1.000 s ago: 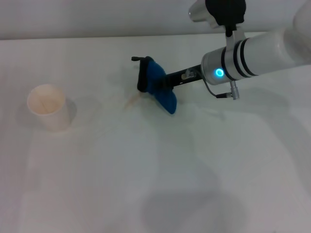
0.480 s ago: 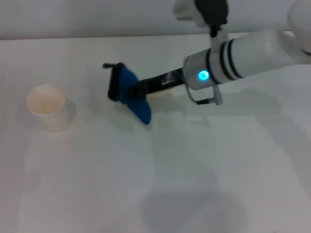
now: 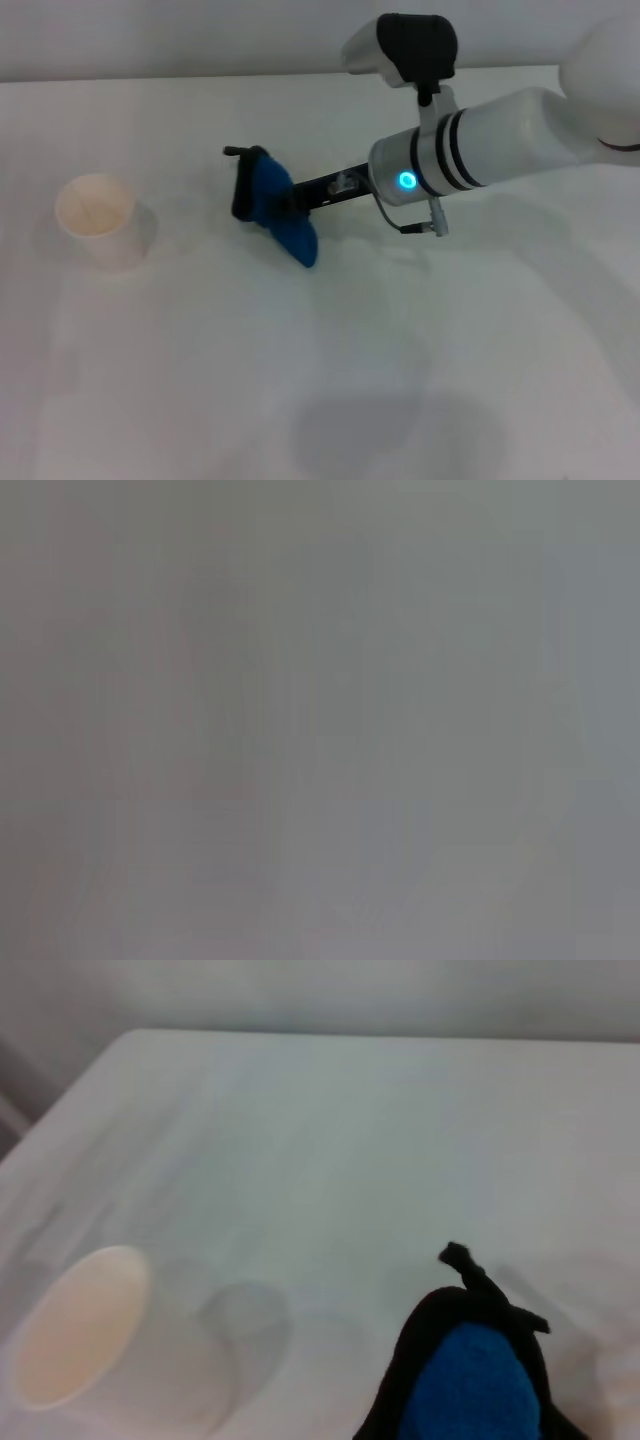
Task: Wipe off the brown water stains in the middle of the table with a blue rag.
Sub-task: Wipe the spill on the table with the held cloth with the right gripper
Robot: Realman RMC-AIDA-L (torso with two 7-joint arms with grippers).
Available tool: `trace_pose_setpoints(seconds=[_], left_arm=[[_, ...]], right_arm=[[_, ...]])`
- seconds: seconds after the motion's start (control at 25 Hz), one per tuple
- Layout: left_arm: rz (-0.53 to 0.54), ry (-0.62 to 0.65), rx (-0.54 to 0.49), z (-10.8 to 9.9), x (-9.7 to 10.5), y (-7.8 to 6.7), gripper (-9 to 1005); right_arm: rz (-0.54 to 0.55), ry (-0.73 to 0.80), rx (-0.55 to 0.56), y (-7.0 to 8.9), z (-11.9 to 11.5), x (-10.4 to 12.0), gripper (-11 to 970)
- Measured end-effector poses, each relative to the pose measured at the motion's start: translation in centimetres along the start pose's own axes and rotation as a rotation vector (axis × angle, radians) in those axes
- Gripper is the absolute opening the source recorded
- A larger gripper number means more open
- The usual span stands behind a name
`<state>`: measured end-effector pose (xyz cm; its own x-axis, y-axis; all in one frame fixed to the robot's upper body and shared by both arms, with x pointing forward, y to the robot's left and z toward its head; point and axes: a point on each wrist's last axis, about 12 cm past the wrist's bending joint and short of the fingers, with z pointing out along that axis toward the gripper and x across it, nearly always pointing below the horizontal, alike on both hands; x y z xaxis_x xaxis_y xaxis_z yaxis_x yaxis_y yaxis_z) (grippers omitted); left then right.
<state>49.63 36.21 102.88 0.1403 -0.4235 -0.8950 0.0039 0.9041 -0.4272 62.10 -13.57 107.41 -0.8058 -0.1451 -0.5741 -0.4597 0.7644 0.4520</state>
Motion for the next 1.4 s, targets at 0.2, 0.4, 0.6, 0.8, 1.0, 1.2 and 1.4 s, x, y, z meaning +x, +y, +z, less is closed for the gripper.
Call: trace_pose_setpoints(seconds=[0.2, 0.4, 0.6, 0.8, 1.0, 1.2, 1.4], left_arm=[[0.000, 0.000, -0.001, 0.0, 0.0, 0.0, 876], [0.000, 0.001, -0.001, -0.1, 0.0, 0.0, 876], [-0.002, 0.001, -0.001, -0.1, 0.1, 0.0, 876], [-0.001, 0.000, -0.001, -0.1, 0.1, 0.0, 876], [0.000, -0.001, -0.001, -0.1, 0.0, 0.0, 876], [0.000, 0.000, -0.002, -0.1, 0.0, 0.1, 876], [0.000, -0.002, 0.004, 0.2, -0.1, -0.1, 876]], right_arm=[[0.029, -0.030, 0.068, -1.5, -0.1, 0.2, 149], [0.038, -0.053, 0.133, -2.9, -0.2, 0.5, 152], [0.044, -0.075, 0.202, -4.3, -0.5, 0.7, 154], [0.021, -0.105, 0.281, -5.8, -1.1, 0.5, 157], [0.010, -0.148, 0.345, -6.8, -1.6, 0.1, 159], [-0.015, -0.161, 0.356, -6.5, -1.3, 0.0, 161], [-0.104, -0.117, 0.285, -3.9, 0.0, 0.0, 164]])
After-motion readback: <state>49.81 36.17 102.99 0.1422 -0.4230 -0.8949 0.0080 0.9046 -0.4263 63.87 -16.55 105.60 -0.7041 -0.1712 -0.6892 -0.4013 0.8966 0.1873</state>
